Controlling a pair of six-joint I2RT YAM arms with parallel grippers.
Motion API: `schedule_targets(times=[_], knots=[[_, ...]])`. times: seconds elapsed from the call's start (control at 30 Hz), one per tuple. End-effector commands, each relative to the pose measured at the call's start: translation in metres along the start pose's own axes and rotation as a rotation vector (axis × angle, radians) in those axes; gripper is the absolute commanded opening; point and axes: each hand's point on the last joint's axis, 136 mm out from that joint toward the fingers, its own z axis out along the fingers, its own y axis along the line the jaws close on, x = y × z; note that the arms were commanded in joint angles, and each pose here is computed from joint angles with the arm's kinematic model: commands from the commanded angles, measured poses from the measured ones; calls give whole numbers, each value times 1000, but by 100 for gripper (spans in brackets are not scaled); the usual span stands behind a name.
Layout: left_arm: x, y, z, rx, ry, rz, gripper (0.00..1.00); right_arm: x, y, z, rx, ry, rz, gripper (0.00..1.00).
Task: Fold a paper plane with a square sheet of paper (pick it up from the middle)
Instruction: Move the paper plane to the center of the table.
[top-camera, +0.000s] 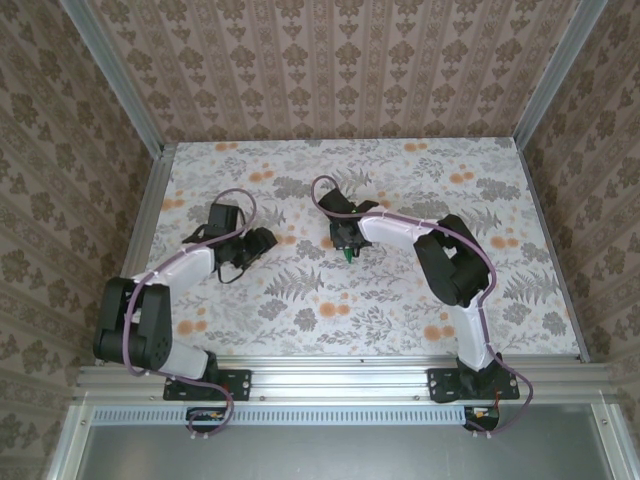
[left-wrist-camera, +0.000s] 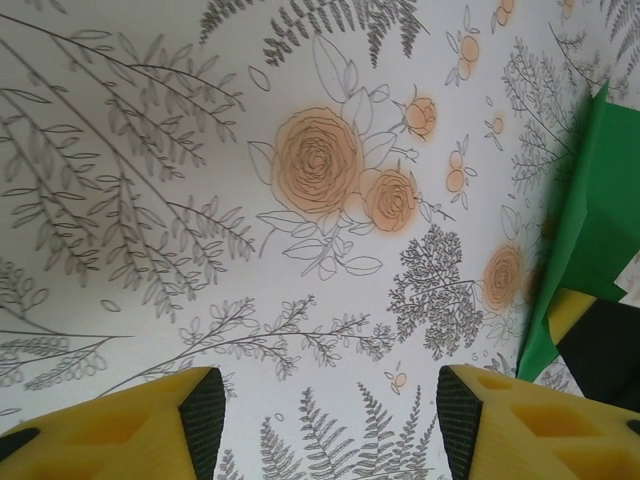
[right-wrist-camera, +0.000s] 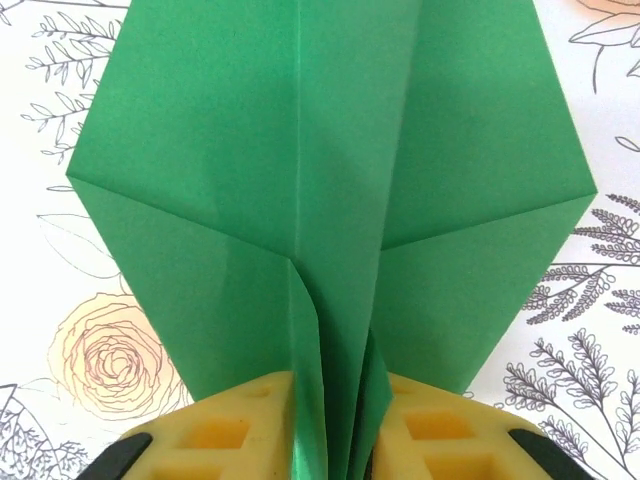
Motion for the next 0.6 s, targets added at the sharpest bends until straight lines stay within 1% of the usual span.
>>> schedule_targets(times=[0.0, 0.13, 0.2, 0.3, 0.43, 0.5, 0.57], knots=[[-11, 0, -18, -31, -46, 43, 62, -21, -5, -39, -9, -48, -4, 34], [-28, 2, -41, -89, -112, 91, 63, -46, -21, -96, -49, -168, 20, 57], [-38, 6, -56, -128, -159, 111, 63, -53, -35, -119, -63, -232, 44, 62], [-53, 16, -79, -196, -241, 132, 69, -67, -72, -153, -74, -353, 119, 69], [-70, 40, -104, -283, -345, 115, 78, -67, -134, -183, 23, -505, 184, 86], [-78, 56, -118, -335, -410, 104, 82, -62, -165, -196, 92, -575, 199, 100], [-82, 72, -130, -382, -490, 109, 89, -51, -192, -197, 156, -593, 218, 100]])
